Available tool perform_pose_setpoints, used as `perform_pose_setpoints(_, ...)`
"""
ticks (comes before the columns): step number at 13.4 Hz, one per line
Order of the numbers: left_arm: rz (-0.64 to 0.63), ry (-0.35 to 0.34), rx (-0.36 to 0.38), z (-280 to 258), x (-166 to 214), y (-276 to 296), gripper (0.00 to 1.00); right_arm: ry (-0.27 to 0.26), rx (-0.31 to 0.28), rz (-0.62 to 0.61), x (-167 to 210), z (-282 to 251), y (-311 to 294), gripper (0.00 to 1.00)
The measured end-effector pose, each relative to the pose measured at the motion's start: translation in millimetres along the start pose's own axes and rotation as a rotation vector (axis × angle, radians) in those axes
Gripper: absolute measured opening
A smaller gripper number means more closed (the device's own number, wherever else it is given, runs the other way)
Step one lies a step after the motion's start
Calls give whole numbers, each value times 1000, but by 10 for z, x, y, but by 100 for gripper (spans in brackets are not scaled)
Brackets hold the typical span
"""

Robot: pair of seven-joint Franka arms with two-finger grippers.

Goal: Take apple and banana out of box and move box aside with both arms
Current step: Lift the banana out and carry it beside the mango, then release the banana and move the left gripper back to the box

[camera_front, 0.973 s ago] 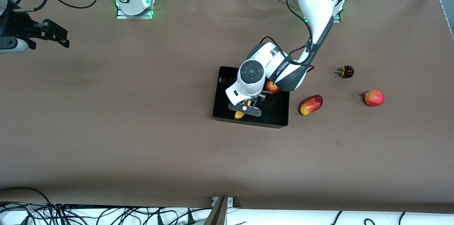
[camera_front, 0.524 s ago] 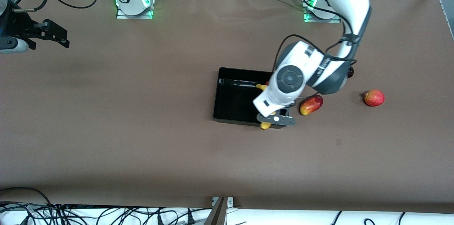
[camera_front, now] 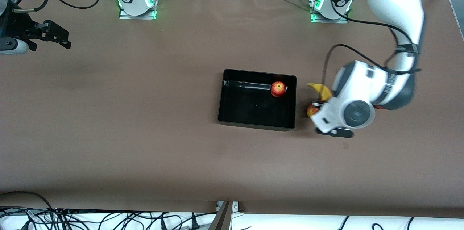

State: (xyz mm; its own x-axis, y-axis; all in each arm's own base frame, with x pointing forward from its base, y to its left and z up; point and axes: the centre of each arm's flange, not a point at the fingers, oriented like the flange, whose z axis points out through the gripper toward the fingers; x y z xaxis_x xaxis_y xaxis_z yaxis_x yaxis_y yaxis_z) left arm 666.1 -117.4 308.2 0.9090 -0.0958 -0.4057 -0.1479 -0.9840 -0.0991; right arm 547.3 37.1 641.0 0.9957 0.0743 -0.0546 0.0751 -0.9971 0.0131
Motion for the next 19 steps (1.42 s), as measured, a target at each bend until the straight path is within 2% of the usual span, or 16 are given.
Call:
perform_pose_setpoints(3,70,-54,44,510,161,-768,34,1,0,0,0,-1,0,100)
perform_pose_setpoints(7,118,-21,28,1151,318,-847,34,1,0,0,1,-1,1,100)
perform_pose_setpoints(9,131,-22,28,1300,301,-797,35,1,0,2,1,-1,10,100)
perform_pose_setpoints(10,137,-21,27,1305,297,-778,41,1,0,4,1,-1,20,100)
perform_pose_setpoints(13,173,-28,25,1172,250,-552,70,1,0,6,1,-1,31,100)
perform_pose_setpoints(16,263,18,50,337,-15,87,100,2,0,6,2,-2,35,100)
perform_pose_setpoints(18,305,54,82,-169,-289,747,100,3,0,7,2,-2,38,100)
perform_pose_setpoints(19,283,68,102,-267,-403,1108,100,3,0,7,3,-2,40,100)
